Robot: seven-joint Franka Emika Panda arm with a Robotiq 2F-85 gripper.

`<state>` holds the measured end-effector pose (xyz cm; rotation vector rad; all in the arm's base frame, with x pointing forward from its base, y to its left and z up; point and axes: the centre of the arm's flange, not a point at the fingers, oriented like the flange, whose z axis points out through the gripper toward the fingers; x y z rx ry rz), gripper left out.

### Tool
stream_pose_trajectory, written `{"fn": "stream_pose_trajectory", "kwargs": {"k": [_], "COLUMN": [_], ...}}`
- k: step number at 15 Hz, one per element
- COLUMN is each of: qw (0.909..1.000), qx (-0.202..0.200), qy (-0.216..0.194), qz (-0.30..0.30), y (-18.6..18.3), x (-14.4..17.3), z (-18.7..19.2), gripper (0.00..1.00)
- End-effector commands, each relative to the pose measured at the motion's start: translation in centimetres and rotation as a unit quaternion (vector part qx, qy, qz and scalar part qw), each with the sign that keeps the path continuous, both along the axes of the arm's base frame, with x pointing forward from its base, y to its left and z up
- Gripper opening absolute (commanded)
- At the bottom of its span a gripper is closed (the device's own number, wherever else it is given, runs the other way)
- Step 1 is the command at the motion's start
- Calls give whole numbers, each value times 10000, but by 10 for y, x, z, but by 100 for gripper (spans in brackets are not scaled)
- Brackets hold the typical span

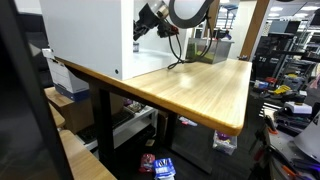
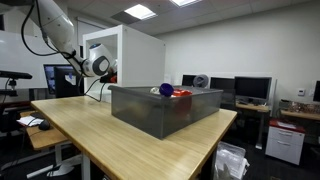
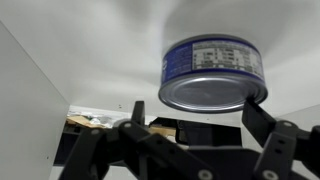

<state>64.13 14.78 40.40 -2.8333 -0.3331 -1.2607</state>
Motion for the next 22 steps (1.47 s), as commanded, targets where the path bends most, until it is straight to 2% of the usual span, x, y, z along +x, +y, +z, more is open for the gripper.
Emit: {"fn": "stream_pose_trajectory", "kwargs": {"k": [1,6,22], "qw": [10000,10000,9998], "qx": [5,16,106], "qy": [38,-66,94], "qz": [79,69,130], "y": [4,2,4], "x": [2,4,0], "z": [5,14,1], "gripper": [100,100,100]}}
